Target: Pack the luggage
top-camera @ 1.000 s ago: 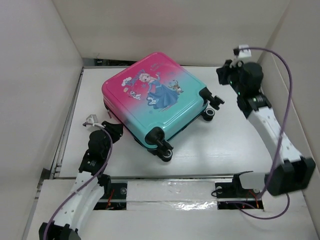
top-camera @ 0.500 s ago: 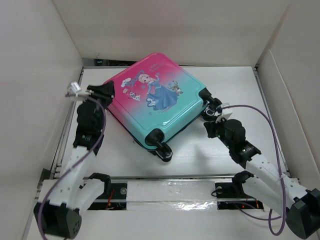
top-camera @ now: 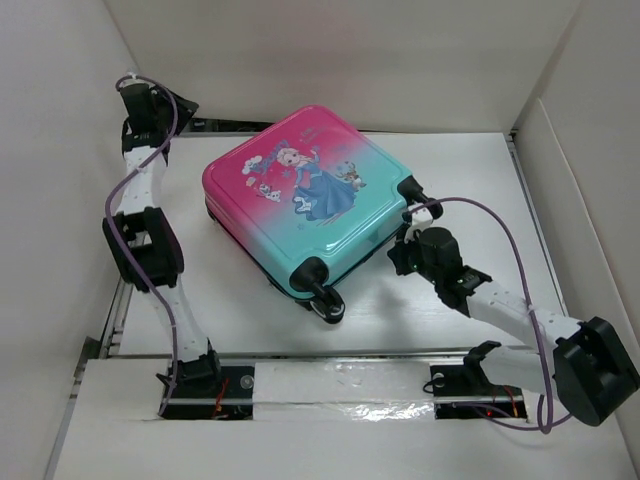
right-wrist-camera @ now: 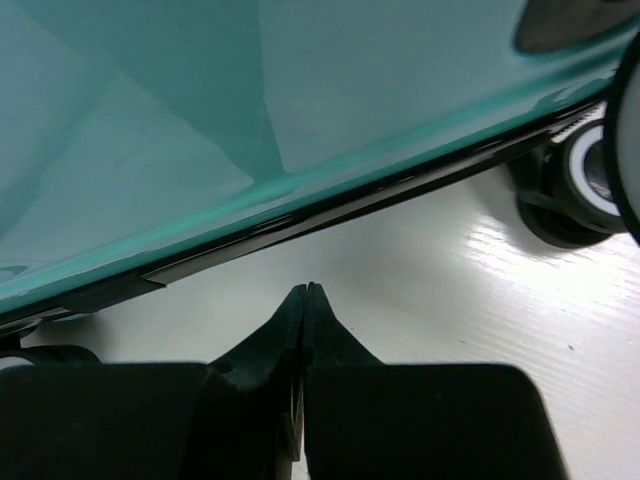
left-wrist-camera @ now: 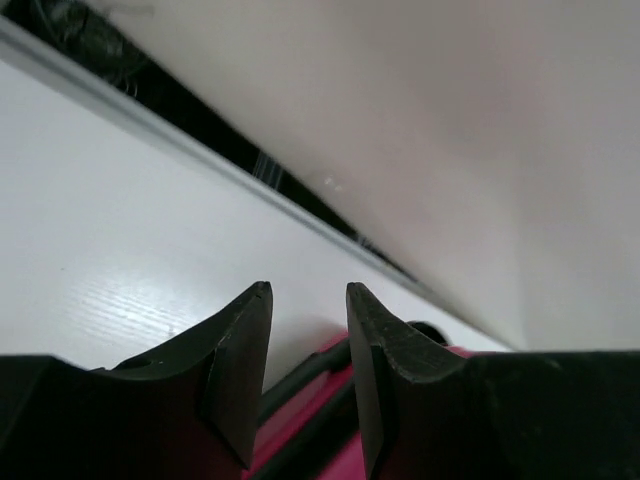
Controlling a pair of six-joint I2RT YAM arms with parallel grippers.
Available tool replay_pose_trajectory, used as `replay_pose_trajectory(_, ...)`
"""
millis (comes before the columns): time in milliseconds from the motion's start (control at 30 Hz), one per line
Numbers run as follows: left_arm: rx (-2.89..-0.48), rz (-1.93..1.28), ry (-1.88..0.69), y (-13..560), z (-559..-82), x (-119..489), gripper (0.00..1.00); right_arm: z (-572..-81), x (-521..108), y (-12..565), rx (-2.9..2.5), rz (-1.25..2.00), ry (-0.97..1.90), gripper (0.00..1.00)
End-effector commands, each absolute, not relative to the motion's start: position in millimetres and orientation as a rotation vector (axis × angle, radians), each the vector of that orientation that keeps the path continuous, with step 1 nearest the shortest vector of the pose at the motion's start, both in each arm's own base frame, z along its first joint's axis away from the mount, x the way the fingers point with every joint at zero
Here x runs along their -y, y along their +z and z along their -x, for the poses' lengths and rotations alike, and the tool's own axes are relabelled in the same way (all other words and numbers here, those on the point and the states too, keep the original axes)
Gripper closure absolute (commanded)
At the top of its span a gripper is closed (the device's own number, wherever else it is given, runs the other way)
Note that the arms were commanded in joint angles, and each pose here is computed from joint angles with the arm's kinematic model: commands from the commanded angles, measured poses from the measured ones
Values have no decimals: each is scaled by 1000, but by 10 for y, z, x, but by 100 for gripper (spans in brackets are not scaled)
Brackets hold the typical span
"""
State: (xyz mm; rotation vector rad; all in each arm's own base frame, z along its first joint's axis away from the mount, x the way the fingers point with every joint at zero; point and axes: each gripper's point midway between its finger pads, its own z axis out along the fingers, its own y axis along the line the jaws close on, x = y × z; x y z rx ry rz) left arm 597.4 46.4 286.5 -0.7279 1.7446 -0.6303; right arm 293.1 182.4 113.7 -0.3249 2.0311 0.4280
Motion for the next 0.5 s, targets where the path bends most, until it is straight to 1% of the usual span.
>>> replay_pose_trajectory(0, -2010, 628, -744, 2225, -5990, -228, 67, -3041, -1985, 1334, -1944, 307, 477, 100)
replay_pose_trajectory(67, -2035, 622, -772, 2067, -6066, -204, 68, -3078, -1988, 1316, -1944, 298, 468, 100)
replay_pose_trajectory(133, -2078, 643, -811, 1750, -6100, -166, 68, -3121, -1965, 1288, -1958, 283, 441, 100)
replay_pose_trajectory(267, -2102, 633, -879, 1414, -6113, -38, 72, -3259, -1910, 1397, -1934, 260, 387, 100)
replay_pose_trajectory(333, -2143, 625, -905, 1229, -6042, 122, 73, -3387, -1824, 1496, -1917, 242, 367, 100)
replay_pose_trajectory(400, -2148, 619, -920, 1195, -5981, 151, 74, -3494, -1825, 1575, -1904, 246, 373, 100)
replay_pose_trajectory(433, -2191, 650, -933, 989, -5835, 187, 74, -3530, -1852, 1612, -1895, 266, 386, 100)
replay_pose_trajectory(467, -2152, 638, -936, 1118, -5804, 195, 75, -3588, -1854, 1553, -1914, 276, 382, 100)
